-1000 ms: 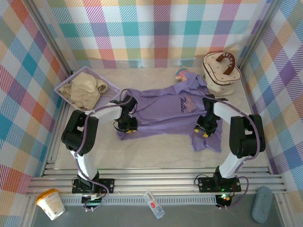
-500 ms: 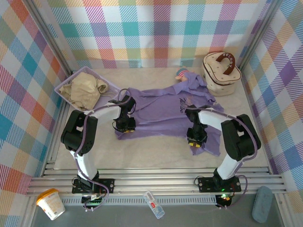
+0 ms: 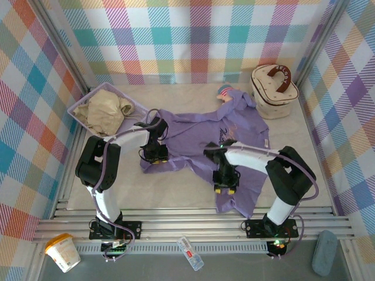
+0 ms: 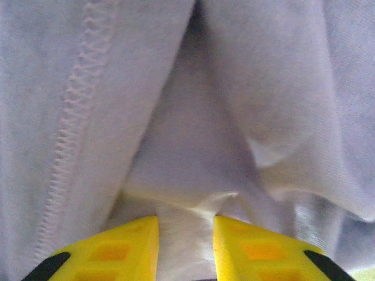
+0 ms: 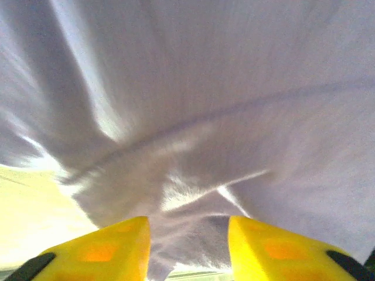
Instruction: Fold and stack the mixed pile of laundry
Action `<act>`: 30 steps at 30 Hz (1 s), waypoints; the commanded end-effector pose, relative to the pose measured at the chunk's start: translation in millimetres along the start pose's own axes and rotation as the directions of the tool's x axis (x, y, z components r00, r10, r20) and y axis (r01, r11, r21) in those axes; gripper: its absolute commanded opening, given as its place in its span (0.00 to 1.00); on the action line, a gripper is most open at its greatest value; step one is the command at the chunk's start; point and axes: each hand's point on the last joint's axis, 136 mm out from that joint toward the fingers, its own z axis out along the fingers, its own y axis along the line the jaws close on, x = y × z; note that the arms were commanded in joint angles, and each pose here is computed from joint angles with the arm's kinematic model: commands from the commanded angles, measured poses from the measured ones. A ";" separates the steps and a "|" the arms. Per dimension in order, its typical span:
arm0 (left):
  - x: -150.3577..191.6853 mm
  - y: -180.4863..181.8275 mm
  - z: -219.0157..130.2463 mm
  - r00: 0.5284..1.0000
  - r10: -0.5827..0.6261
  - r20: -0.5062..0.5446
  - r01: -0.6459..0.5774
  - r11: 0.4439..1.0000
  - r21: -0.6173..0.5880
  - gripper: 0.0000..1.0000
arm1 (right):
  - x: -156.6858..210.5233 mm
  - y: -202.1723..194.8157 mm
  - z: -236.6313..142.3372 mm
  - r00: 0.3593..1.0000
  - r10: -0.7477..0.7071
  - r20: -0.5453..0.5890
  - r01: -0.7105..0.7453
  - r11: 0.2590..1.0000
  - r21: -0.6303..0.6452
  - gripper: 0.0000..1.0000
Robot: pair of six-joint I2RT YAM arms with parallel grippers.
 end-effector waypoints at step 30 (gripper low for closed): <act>104.0 13.6 -3.8 0.954 0.028 -0.298 -0.002 0.996 0.086 0.46 | -110.0 -162.5 -1.5 0.720 0.694 -0.031 -0.683 0.699 -0.211 0.45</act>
